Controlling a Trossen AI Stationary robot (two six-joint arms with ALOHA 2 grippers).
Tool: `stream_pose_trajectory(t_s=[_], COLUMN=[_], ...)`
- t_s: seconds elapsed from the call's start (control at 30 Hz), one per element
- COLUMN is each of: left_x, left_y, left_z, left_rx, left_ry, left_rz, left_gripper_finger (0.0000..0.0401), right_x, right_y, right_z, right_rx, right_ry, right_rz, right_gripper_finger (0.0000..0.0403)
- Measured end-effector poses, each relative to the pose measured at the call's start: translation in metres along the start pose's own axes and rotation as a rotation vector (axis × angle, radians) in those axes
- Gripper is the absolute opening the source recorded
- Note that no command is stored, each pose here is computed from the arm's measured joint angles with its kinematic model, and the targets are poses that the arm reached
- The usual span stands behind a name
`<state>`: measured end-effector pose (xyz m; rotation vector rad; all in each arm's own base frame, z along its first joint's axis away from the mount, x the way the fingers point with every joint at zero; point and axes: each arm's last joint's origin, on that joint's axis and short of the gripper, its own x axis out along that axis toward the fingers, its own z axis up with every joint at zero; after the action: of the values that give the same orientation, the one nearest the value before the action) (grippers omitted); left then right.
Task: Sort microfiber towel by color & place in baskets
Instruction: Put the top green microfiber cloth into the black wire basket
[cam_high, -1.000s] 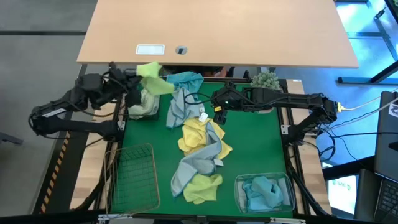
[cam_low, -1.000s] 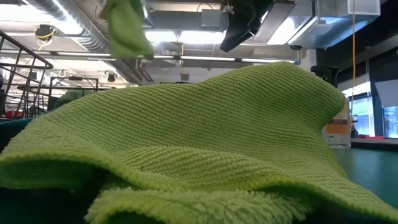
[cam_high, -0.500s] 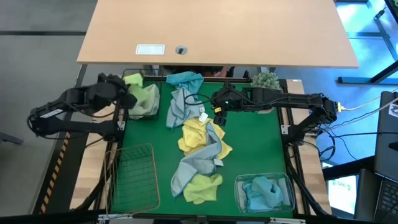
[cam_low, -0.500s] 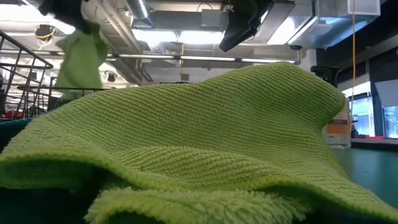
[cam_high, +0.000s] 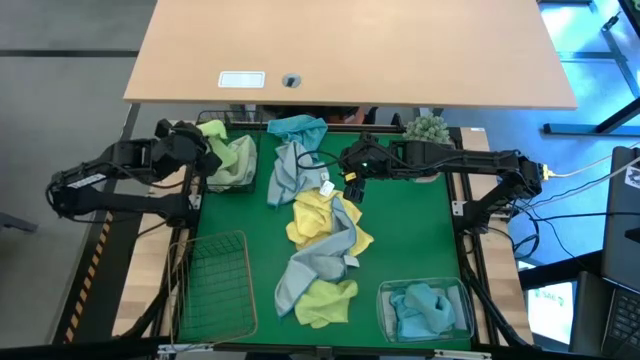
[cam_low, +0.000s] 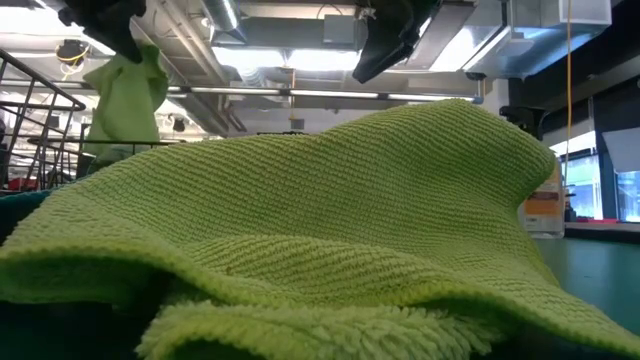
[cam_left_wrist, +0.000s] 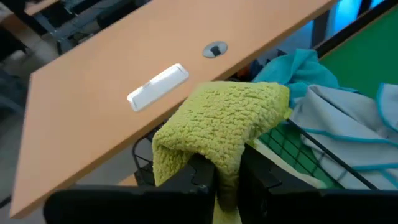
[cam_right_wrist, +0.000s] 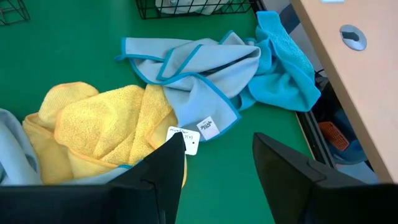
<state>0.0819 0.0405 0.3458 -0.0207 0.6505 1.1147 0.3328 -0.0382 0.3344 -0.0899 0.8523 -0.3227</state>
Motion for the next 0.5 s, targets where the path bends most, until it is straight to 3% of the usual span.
stream_pose_trajectory(t_s=[0.5], left_x=[0.015], left_y=[-0.016], left_z=[0.008], left_rx=[0.075], left_ry=[0.016], left_rz=[0.136], left_gripper_finger=[0.0136], right_x=[0.0], right_y=[0.0], right_z=[0.0], right_rx=[0.0], right_ry=[0.0], right_rz=[0.0], right_gripper_finger=[0.0188])
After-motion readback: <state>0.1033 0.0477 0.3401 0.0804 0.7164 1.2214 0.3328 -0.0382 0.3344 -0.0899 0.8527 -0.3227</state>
